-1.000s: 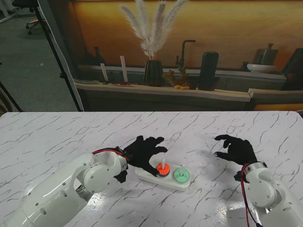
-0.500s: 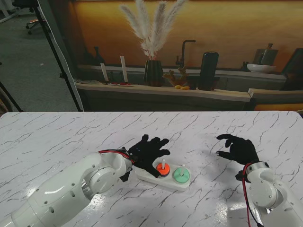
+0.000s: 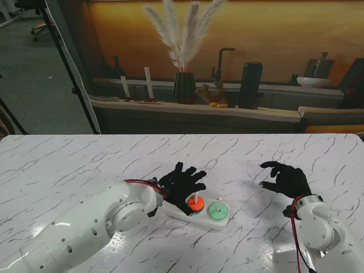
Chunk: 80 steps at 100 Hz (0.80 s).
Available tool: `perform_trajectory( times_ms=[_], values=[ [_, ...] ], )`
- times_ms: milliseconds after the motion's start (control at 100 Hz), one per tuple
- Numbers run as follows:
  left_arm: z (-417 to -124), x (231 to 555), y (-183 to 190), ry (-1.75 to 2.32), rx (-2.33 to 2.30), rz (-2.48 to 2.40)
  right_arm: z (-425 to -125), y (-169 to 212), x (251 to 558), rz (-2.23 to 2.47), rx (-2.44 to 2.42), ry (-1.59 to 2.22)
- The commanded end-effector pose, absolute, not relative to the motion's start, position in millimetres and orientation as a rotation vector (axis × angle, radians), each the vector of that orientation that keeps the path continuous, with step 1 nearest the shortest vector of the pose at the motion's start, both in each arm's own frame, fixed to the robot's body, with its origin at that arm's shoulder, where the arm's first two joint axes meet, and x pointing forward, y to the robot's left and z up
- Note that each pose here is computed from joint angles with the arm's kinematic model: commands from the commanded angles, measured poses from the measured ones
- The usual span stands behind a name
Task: Move the three rings of the Hanoi Tower from the left rod to the right rod
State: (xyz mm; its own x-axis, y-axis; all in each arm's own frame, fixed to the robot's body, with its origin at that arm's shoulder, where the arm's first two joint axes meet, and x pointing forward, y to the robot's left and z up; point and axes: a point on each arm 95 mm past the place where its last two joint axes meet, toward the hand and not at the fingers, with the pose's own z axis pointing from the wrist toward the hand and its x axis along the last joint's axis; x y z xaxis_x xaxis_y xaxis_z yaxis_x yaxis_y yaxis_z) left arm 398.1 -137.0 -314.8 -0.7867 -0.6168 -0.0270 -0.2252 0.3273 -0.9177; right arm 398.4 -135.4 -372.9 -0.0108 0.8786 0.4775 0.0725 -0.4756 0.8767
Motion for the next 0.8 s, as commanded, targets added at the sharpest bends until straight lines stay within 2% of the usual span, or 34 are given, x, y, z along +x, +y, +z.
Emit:
perform_trajectory(
  times_ms=[0,790],
  values=[
    [-317.2,396.1,-139.4,2.263,-0.714,-1.432,-377.6,-130.8,395.0,1.561,1.624,1.004],
    [-329.1,398.5,-142.2,2.335,-0.66,-1.356,-379.0,-130.8,395.2,1.561,1.625,1.003]
  ],
)
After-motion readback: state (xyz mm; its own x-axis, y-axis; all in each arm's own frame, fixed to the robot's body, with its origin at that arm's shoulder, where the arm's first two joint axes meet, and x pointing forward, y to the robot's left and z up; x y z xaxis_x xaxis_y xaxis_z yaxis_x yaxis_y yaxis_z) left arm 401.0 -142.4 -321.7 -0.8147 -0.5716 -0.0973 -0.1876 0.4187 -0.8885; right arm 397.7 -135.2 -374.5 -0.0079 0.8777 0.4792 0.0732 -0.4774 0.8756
